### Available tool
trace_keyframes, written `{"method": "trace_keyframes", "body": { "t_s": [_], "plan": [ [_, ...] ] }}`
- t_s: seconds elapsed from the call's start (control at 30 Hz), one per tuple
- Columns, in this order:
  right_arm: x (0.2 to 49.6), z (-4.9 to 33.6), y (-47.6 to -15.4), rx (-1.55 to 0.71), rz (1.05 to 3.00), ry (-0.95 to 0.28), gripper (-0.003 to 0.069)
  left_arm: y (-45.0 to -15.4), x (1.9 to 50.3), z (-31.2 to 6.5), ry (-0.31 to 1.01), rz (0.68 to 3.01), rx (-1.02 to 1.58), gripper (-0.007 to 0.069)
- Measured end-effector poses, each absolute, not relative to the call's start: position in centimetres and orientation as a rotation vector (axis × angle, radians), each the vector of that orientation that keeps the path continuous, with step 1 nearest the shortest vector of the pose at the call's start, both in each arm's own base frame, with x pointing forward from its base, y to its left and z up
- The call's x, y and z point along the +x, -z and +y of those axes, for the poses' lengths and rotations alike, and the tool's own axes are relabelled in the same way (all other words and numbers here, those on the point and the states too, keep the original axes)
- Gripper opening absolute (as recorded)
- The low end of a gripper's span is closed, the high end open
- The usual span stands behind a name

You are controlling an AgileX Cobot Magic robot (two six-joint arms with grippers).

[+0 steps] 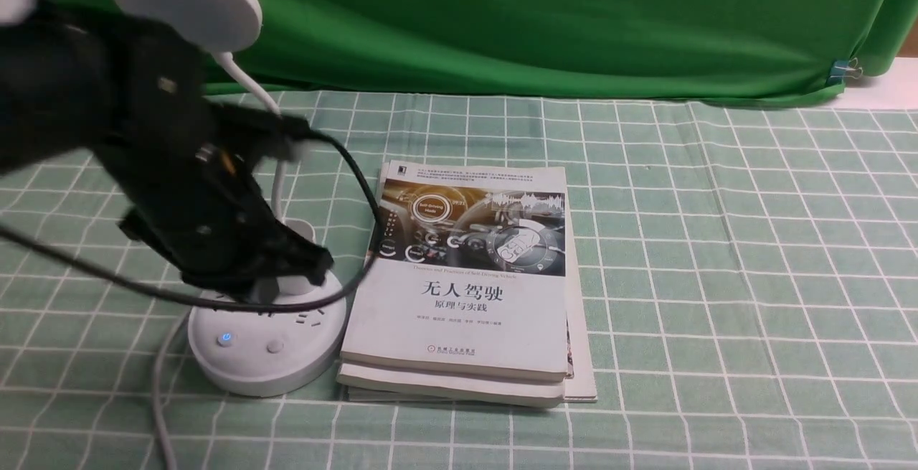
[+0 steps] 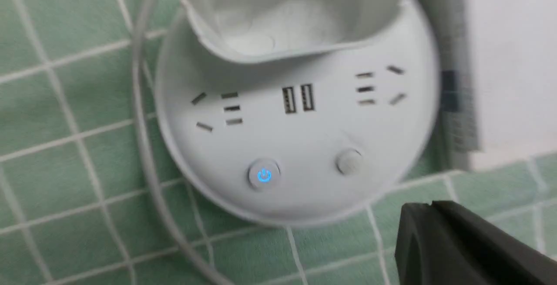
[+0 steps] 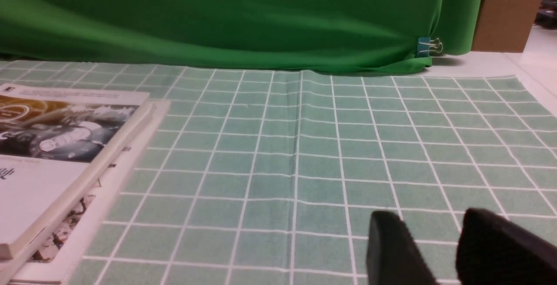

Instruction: Turn off the desk lamp on the blue coffee tablecloth by hand.

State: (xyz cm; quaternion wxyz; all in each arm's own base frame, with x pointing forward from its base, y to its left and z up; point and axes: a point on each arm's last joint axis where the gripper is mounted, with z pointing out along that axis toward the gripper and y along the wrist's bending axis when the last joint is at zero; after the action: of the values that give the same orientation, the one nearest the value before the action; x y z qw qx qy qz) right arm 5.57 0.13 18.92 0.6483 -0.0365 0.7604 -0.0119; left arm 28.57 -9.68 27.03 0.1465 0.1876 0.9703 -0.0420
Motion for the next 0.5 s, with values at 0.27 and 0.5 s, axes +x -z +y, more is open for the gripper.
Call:
{"method": "trace_keyframes", "body": {
  "t_s": [0.27, 0.5],
  "plan": [
    [5.6, 0.1, -18.9, -0.083, 1.729, 0.027, 0.0242, -31.2, 21.5, -7.4, 0.151, 2.595, 0.487, 0.0003],
    [5.6, 0.1, -18.9, -0.083, 1.729, 0.027, 0.0242, -30.9, 14.2, -5.0, 0.19, 2.272, 0.415, 0.0003]
  ]
}}
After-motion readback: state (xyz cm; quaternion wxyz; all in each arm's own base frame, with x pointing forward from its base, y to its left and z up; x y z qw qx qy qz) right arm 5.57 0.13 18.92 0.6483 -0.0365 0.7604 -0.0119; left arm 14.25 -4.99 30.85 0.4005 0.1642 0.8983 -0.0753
